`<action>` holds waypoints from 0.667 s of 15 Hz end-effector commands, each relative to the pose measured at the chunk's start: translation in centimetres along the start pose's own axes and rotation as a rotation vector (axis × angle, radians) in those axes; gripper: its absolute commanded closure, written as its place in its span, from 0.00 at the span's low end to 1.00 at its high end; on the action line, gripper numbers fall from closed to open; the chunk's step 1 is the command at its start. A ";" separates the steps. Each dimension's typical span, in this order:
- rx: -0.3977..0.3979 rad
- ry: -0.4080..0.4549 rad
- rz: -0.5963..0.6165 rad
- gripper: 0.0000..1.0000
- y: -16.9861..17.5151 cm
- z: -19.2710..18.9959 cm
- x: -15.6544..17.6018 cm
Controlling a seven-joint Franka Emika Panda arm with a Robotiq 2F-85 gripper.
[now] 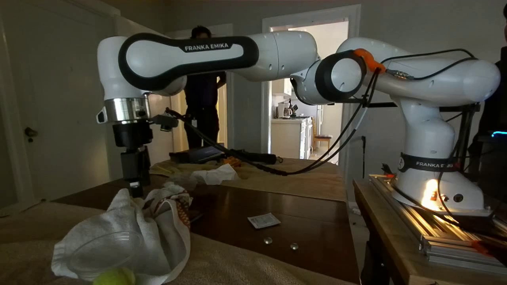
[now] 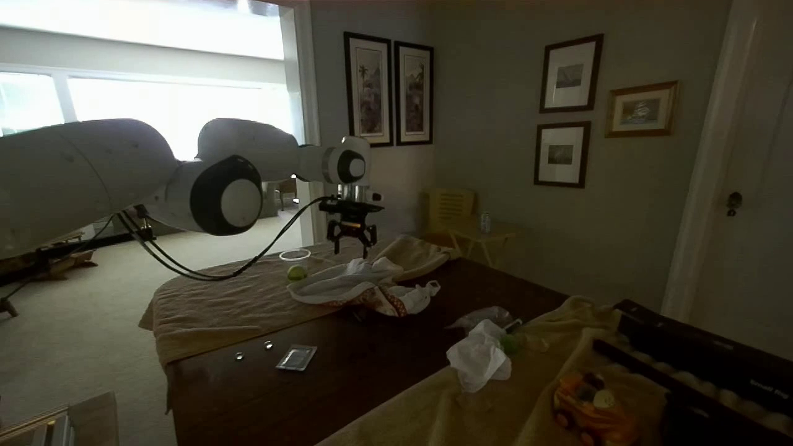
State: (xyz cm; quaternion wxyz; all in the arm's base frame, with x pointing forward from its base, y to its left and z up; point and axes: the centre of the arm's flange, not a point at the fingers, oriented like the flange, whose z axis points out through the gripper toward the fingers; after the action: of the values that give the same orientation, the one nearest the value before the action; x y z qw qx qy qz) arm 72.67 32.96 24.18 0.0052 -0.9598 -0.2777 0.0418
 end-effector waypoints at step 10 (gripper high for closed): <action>-0.032 -0.035 0.147 0.00 0.4 2.3 0.0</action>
State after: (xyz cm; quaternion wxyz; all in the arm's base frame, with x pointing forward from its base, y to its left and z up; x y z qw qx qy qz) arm 72.24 33.43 22.82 -0.0004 -0.9681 -0.2453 0.0512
